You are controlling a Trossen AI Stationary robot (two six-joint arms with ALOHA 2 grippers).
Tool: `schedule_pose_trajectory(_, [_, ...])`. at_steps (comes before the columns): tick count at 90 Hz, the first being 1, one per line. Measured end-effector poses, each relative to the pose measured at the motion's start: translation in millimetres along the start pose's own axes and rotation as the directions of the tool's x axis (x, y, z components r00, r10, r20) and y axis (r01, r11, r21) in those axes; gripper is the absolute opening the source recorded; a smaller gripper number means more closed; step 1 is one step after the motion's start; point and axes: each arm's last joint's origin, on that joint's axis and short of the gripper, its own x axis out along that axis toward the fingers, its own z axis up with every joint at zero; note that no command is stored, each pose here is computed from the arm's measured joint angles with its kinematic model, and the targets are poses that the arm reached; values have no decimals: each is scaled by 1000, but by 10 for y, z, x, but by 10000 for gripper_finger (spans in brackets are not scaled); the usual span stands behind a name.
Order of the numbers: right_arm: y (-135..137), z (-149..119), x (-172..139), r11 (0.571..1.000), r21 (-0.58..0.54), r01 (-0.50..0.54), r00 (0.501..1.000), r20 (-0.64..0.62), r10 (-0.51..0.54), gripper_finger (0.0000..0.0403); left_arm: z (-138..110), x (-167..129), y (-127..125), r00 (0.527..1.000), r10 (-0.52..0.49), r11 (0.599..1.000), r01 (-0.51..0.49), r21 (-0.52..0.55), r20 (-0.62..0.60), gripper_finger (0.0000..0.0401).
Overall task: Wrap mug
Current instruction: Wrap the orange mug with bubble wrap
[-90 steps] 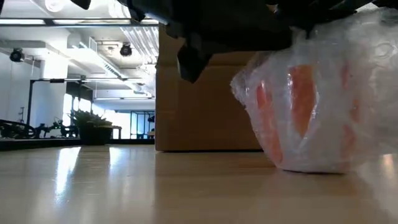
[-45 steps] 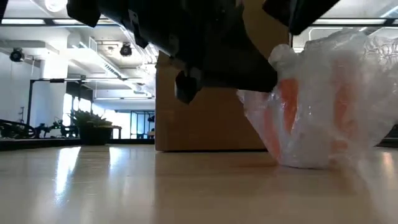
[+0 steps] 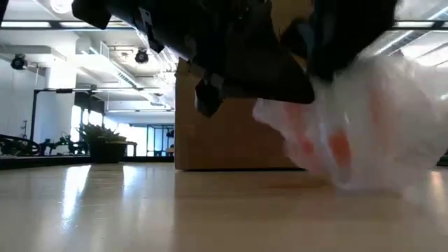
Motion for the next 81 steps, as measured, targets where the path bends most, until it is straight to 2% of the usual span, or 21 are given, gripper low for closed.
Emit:
schedule_pose_trajectory(13, [-16,-25,-71,1000,0,-5,1000,-22,5,2,95,-54,-36,999,-21,1000,21,-8,36,0])
schedule_pose_trajectory(44, [-40,-22,-183,1000,5,-9,1000,-4,9,2,90,-55,-23,1000,-15,1000,15,7,27,0])
schedule_pose_trajectory(52, [-59,-15,-331,1000,11,-20,999,35,20,2,103,-47,-5,999,-12,1000,12,0,30,0])
schedule_pose_trajectory(65, [-119,-65,-768,998,47,-37,993,113,31,2,133,-24,54,999,3,1000,-3,-5,33,0])
schedule_pose_trajectory(74, [-219,-238,-989,993,107,54,993,103,-65,2,146,-3,119,999,26,1000,-26,-6,21,0])
schedule_pose_trajectory(81, [-303,-395,-999,972,170,161,980,89,-178,2,123,5,163,999,51,999,-51,-10,-13,0])
